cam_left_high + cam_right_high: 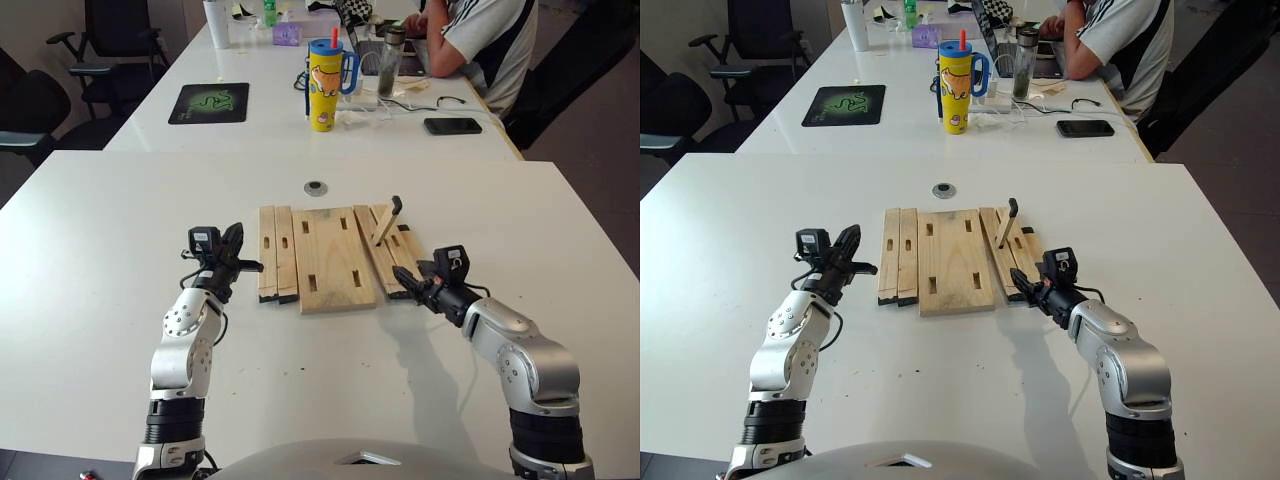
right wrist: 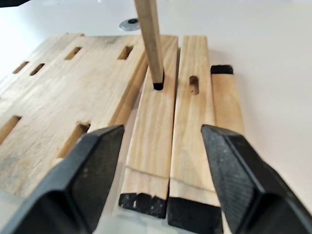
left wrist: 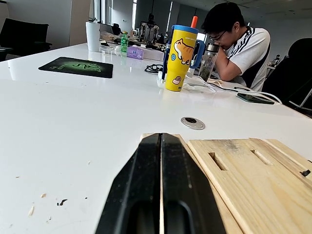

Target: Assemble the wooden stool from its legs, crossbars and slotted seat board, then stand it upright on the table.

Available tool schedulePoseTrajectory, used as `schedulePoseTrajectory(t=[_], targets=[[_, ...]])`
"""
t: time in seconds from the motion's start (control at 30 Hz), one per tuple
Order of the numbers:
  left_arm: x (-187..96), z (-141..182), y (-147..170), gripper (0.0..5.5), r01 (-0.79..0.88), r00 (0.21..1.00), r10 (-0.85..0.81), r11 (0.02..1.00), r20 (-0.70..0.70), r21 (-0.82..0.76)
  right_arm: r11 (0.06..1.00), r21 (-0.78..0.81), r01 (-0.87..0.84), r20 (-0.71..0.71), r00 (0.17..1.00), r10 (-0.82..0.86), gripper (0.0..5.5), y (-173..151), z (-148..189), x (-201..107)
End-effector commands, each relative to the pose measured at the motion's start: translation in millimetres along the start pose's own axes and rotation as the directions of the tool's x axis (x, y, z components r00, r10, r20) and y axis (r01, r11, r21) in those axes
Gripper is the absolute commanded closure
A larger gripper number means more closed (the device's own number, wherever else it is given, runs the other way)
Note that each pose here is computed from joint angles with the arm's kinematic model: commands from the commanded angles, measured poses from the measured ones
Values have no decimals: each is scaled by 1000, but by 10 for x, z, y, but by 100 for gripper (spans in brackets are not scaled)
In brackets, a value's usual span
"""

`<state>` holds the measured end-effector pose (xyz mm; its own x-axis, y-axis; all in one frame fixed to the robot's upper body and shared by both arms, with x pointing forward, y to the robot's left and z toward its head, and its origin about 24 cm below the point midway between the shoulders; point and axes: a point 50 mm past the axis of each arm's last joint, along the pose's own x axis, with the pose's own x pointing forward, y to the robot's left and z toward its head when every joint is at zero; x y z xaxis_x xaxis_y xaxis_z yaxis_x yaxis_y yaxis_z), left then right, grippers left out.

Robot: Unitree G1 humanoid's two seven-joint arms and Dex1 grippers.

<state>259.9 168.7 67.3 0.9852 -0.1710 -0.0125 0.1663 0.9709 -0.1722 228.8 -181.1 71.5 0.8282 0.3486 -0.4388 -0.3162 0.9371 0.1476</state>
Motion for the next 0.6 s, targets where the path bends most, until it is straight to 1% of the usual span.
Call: schedulePoseTrajectory(t=[0.03, 0.13, 0.3, 0.6], targets=[[-1, 7, -15, 550, 1, 1000, -1, 1000, -4, 10, 996, 21, -82, -11, 997, 82, 250, 133, 59, 35], [1, 8, -15, 550, 3, 1000, -3, 1000, -4, 11, 994, 34, -100, -46, 994, 102, 250, 162, 28, 41], [-4, 8, -16, 550, 5, 1000, -5, 1000, -6, 12, 989, 128, -76, -126, 988, 92, 250, 138, -80, 64], [-1, 6, -13, 550, 12, 1000, -12, 1000, -9, 16, 983, 181, 29, -152, 988, -1, 250, -4, -161, 65]])
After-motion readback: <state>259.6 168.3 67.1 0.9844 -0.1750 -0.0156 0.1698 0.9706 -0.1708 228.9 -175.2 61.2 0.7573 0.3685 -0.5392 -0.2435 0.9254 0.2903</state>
